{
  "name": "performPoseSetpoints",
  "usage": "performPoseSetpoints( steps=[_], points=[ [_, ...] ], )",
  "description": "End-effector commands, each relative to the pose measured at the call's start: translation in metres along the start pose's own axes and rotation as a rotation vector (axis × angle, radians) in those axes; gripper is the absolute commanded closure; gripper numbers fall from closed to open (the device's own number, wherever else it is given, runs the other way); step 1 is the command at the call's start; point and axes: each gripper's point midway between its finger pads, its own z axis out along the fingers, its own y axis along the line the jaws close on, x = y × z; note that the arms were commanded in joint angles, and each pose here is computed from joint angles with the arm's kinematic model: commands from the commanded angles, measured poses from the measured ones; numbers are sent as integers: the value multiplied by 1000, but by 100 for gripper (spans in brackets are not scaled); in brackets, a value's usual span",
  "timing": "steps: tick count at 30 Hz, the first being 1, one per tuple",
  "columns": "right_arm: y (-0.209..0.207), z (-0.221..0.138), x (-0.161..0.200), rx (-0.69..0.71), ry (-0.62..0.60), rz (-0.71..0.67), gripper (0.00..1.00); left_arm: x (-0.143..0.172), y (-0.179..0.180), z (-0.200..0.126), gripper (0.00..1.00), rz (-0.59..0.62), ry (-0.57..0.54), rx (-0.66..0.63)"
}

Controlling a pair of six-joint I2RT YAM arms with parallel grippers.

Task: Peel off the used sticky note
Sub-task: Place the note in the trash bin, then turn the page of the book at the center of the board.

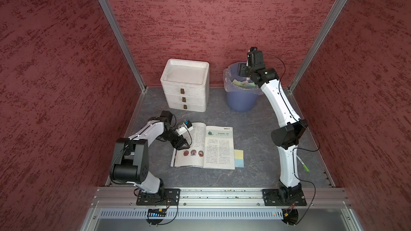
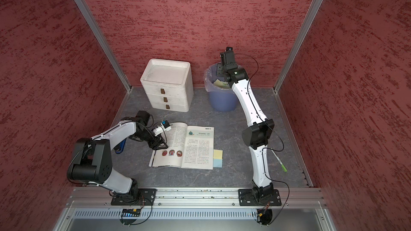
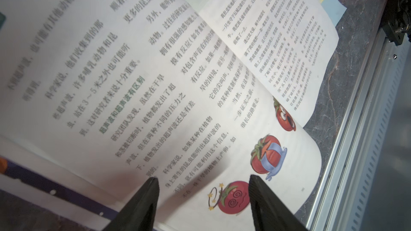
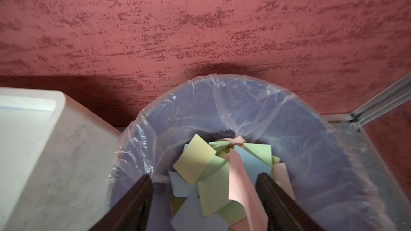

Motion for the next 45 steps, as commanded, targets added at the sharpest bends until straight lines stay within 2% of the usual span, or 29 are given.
performPoseSetpoints(
  steps=[1,6,13,17,20,24,32,37,45],
  points=[
    [4,-25,-26,48,-90,-95,7,6,10,4,33,17,10,-21],
    [7,-51,-33,41,-99,-120,3,8,16,3,34,7,11,-37],
    [4,-74,-24,69,-69,-151,2,14,25,4,35,6,23,-77],
    [23,-120,-3,-97,-37,-15,2,24,33,12,37,1,57,-96],
    [36,-143,44,-255,23,129,1,30,41,19,39,-3,80,-110],
    [39,-146,143,-299,207,193,1,38,47,24,41,1,107,-130],
    [55,-164,299,-425,480,343,4,46,41,28,43,1,134,-126],
    [64,-179,357,-448,567,365,6,50,36,29,44,-1,142,-118],
    [74,-182,412,-447,652,377,6,52,33,31,45,3,160,-122]
  ],
)
